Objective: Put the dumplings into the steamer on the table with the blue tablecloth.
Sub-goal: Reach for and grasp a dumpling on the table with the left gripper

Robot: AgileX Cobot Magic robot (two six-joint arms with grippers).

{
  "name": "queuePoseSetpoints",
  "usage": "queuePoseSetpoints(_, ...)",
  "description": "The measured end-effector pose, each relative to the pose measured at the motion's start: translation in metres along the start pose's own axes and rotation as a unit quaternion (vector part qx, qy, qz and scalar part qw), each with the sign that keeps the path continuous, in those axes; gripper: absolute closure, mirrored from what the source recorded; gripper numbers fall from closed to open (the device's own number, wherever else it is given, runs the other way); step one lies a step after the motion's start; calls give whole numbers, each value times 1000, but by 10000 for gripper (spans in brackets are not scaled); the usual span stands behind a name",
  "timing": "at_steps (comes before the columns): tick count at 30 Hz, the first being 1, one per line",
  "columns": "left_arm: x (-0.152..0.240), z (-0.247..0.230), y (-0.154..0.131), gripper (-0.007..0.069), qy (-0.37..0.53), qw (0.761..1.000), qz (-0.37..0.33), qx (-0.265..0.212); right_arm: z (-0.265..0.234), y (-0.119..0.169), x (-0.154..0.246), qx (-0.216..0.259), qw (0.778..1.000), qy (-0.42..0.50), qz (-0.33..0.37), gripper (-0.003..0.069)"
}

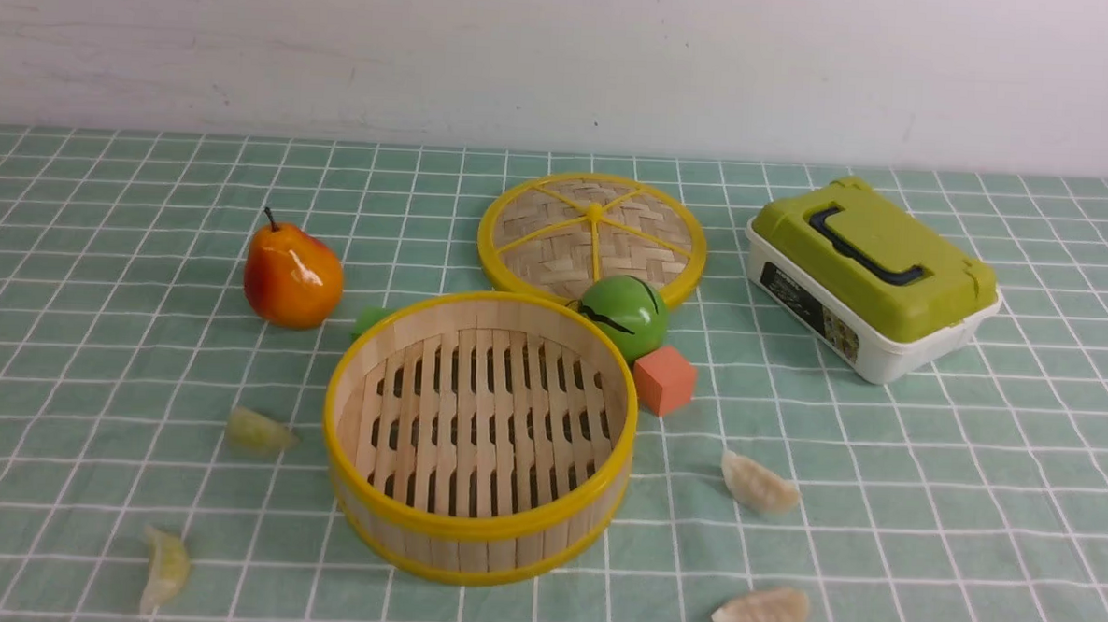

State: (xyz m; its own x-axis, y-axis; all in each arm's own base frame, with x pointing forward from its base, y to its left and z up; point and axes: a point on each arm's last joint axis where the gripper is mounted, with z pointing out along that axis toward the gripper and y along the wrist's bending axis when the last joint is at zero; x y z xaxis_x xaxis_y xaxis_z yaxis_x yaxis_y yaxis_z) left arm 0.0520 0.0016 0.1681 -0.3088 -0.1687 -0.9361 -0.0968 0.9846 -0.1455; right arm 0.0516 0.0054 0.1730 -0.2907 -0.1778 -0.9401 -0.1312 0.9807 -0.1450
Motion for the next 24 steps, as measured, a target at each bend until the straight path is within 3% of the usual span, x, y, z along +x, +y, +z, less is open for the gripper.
queuePoseSetpoints(24,-1,0,2,388,-7,999,37,-10,0,0,0,0,1000,0,0,419)
